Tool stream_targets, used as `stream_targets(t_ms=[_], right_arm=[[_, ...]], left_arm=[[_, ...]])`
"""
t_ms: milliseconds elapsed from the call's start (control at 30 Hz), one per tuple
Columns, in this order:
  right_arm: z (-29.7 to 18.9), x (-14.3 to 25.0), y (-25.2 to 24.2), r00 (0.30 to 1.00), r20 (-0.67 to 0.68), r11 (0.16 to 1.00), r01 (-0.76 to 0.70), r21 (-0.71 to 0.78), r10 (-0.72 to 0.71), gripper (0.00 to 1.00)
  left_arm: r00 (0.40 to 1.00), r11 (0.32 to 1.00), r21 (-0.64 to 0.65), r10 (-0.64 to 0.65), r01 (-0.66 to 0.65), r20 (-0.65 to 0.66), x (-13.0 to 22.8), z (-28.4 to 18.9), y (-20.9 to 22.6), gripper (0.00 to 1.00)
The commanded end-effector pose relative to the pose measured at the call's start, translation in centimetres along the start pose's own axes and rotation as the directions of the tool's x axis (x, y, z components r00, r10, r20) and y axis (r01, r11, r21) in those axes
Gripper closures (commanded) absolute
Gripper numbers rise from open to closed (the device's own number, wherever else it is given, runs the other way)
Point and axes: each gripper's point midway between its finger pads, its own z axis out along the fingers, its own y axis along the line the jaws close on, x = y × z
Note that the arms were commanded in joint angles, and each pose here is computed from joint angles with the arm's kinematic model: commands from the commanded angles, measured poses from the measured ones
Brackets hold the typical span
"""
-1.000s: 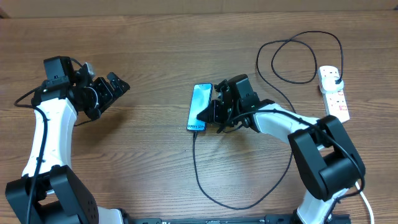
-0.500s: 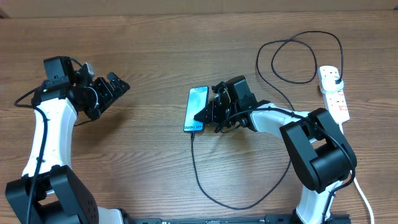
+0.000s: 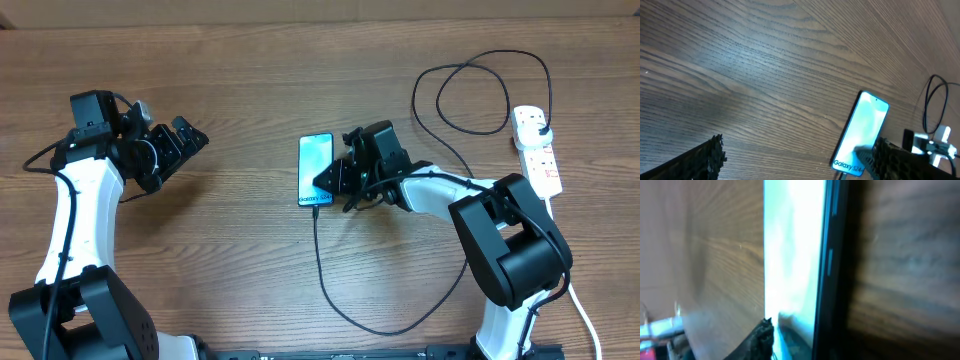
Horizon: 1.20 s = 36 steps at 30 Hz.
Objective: Plug charger to phone and switch on socket
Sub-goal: 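Press the right gripper against the phone's bottom end on the table, then release the phone and lift the right gripper away from it, then swing the right gripper over to the white power strip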
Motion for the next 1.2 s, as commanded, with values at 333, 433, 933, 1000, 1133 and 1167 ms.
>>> stream_targets(t_ms=[333,433,933,1000,1133,1167], right_arm=[[0.1,-1.1,-4.3,0.996,0.088,0.979,-0.035,0.202,0.017,0.45],[-0.1,-1.1,-4.8,0.995,0.095,0.972,-0.046,0.231,0.024,0.44],[-3.3,-1.7,-5.5,0.987,0.159,0.93,-0.079,0.36,0.022,0.36],[-3.4,-1.5,-5.0,0.989,0.146,0.936,-0.076,0.344,0.027,0.36],[-5.8,-1.0,-2.8,0.995,0.074,0.935,-0.092,0.343,0.07,0.36],[-6.9,-1.2,-2.1,0.997,0.055,0.931,-0.072,0.357,0.056,0.36]], left_arm=[[1.0,1.0,-0.006,0.026,-0.026,0.009,-0.1,-0.2,0.0,0.01],[1.0,1.0,-0.006,0.026,-0.026,0.009,-0.1,-0.2,0.0,0.0],[1.0,1.0,-0.006,0.026,-0.026,0.009,-0.1,-0.2,0.0,0.0],[1.0,1.0,-0.006,0.027,-0.027,0.009,-0.1,-0.2,0.0,0.01],[1.0,1.0,-0.006,0.027,-0.027,0.009,-0.1,-0.2,0.0,0.0],[1.0,1.0,-0.006,0.026,-0.026,0.009,-0.1,-0.2,0.0,0.01]])
